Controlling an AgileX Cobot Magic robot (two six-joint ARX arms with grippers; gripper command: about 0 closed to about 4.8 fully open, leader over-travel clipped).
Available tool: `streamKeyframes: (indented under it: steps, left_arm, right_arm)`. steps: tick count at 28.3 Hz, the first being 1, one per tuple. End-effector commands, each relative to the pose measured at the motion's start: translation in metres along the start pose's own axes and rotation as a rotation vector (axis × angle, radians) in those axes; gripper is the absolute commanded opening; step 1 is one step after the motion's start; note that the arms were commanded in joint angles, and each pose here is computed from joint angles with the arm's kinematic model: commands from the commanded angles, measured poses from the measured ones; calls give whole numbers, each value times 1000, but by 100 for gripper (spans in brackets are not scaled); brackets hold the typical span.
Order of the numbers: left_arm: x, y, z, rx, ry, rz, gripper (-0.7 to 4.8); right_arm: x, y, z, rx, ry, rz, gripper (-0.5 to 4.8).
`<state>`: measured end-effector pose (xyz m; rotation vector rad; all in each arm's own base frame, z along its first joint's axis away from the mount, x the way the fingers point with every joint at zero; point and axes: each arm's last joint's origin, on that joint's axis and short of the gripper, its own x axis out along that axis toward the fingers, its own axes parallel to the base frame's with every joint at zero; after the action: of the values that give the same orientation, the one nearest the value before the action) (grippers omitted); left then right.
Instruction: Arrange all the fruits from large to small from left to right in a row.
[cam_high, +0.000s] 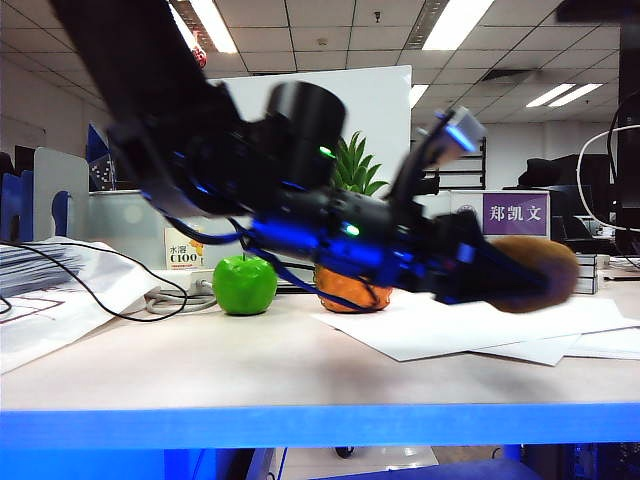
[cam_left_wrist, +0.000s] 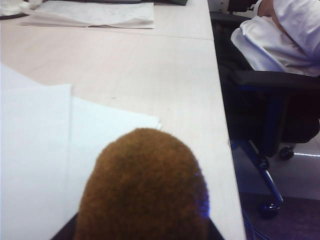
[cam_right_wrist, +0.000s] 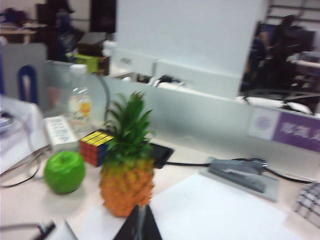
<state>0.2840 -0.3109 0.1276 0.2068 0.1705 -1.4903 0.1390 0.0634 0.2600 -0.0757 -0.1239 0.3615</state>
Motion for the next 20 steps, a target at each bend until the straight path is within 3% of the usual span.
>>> streamKeyframes:
  steps: [1, 3, 9, 20]
  left_arm:
    - [20, -5, 2, -10, -27, -88, -8]
    - [33, -9, 5, -27, -47, -169, -8]
    - [61, -12, 8, 1, -64, -238, -8]
    - [70, -7, -21, 13, 49, -99, -8]
  right_arm:
    - [-7, -2, 5, -11, -17, -39, -1]
    - [-11, -3, 7, -25, -17, -72, -1]
    - [-12, -5, 6, -25, -8, -109, -1]
    - [-12, -5, 7, -24, -10, -108, -1]
